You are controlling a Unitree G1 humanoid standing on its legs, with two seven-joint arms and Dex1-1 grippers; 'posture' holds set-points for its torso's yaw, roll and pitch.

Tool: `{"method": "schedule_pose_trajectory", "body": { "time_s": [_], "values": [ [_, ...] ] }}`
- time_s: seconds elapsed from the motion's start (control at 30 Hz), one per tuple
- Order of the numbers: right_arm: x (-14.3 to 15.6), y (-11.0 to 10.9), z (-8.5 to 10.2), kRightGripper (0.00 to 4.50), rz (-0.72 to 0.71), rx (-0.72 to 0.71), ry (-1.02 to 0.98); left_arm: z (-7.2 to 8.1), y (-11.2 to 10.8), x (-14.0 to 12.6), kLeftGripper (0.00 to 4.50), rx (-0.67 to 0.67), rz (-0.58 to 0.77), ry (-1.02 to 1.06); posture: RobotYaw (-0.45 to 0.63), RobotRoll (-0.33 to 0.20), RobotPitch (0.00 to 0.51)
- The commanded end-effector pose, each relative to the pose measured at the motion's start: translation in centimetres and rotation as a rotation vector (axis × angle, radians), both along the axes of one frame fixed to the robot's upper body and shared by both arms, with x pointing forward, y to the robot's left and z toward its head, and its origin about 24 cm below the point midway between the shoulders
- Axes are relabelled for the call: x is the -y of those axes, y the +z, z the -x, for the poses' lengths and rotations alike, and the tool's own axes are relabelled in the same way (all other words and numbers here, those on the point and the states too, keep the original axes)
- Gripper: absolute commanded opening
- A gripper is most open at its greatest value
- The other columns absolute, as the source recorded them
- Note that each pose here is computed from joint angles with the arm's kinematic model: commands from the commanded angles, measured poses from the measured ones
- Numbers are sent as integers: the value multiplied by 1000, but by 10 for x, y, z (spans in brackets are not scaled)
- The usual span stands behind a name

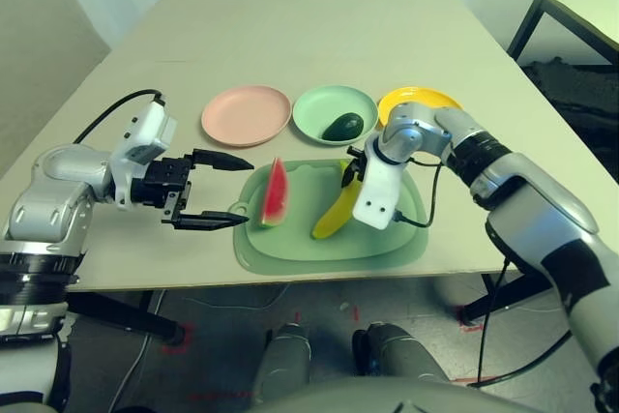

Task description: Place the fruits into color-matched plates.

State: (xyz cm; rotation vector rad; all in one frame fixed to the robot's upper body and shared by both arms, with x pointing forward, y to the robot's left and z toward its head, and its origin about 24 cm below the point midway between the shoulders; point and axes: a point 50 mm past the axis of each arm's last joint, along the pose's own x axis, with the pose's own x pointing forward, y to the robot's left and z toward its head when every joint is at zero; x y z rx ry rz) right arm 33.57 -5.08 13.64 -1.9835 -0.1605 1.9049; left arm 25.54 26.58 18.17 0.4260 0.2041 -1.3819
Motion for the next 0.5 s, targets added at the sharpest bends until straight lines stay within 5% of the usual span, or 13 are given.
{"method": "schedule_pose_trajectory", "body": {
  "time_s": [0.03, 0.3, 0.5],
  "values": [
    [9, 10, -4, 1645, 8, -1, -45, -3, 1, -1, 4500, 10, -4, 6, 93, 0, 64],
    [45, 64, -46, 1645, -102, 172, -440, -12, -1, -1, 4500, -1, 1, 94, 72, 0, 55],
    [80, 72, -66, 1645, -147, 282, -721, -13, -4, 2, 4500, -16, 1, 112, 62, 0, 57]
  ]
}}
